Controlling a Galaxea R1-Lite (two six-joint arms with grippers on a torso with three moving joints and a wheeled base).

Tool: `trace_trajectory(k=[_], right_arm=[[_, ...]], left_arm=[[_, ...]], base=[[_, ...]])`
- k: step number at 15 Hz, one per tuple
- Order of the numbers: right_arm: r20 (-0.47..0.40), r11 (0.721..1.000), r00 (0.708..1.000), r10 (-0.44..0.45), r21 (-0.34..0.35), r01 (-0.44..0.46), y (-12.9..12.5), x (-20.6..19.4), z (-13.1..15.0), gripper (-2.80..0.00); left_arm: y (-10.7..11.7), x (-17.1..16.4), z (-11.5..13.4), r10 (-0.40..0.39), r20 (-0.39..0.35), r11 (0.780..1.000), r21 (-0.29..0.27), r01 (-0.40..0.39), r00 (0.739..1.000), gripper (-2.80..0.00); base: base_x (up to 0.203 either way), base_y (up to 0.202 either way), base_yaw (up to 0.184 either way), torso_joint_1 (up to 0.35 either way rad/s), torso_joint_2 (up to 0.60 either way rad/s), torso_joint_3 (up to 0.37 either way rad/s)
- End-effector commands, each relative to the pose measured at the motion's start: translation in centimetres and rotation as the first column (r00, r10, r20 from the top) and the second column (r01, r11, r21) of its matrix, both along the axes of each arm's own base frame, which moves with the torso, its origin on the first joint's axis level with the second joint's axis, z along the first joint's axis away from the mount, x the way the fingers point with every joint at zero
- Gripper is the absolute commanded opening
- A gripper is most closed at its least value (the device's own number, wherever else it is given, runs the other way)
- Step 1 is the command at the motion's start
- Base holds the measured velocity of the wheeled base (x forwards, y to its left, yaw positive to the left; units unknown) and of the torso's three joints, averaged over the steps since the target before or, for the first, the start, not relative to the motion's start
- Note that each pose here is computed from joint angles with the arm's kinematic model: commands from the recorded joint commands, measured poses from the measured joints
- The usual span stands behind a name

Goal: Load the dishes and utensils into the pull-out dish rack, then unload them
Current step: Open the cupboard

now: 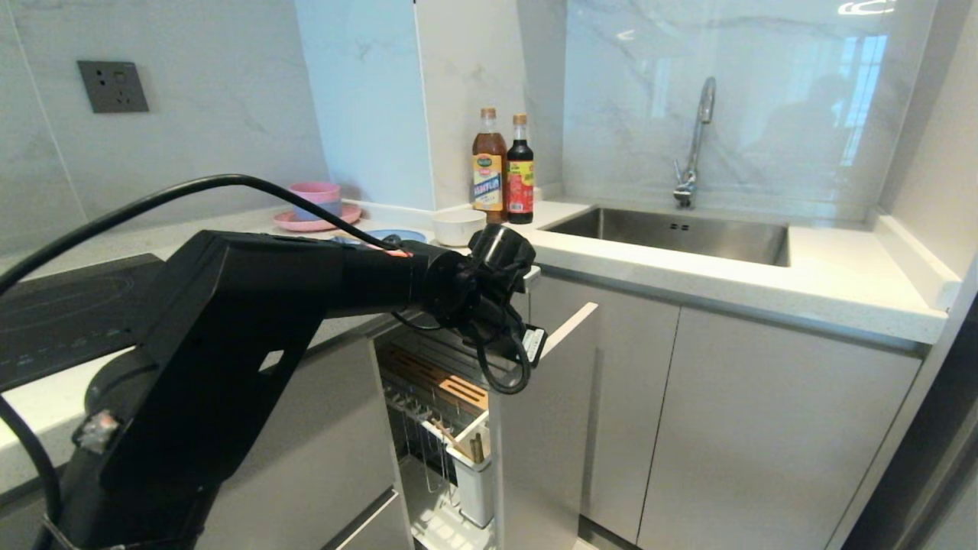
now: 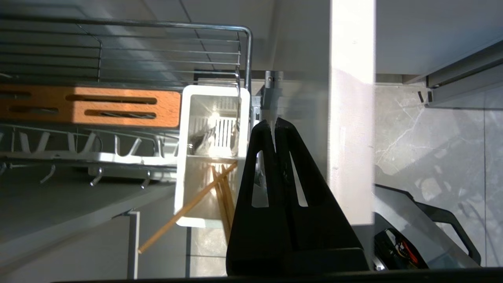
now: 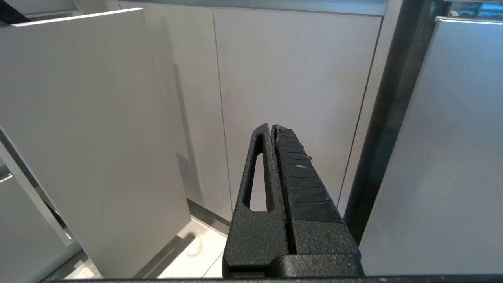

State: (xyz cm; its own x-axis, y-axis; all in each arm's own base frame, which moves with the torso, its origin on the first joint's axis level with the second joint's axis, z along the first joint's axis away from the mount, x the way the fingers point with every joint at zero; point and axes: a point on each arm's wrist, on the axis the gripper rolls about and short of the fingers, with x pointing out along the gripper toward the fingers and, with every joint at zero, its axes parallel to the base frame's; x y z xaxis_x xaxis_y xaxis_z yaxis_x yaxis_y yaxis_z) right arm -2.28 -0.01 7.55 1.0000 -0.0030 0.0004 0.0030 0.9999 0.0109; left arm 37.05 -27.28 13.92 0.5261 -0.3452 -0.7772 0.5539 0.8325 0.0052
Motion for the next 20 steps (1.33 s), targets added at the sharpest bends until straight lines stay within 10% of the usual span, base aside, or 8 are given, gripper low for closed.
trace_trajectory(k=[1,20], right_arm=[[-0.002,1.000,1.000,0.000,0.000,0.000,0.0,0.0,0.0,-2.80],[-0.002,1.000,1.000,0.000,0.000,0.000,0.0,0.0,0.0,-2.80]], left_arm=[[-0.8,-0.5,0.0,-0.018,0.005,1.000,-0.002,0.018,1.000,-2.80],[-6.8,-5.0,-0.5,-0.181,0.031,0.983,-0.027,0.182,0.983,-2.80]], base=[[0.000,0.000,0.000,0.000,0.00,0.000],[0.000,0.000,0.000,0.000,0.00,0.000]])
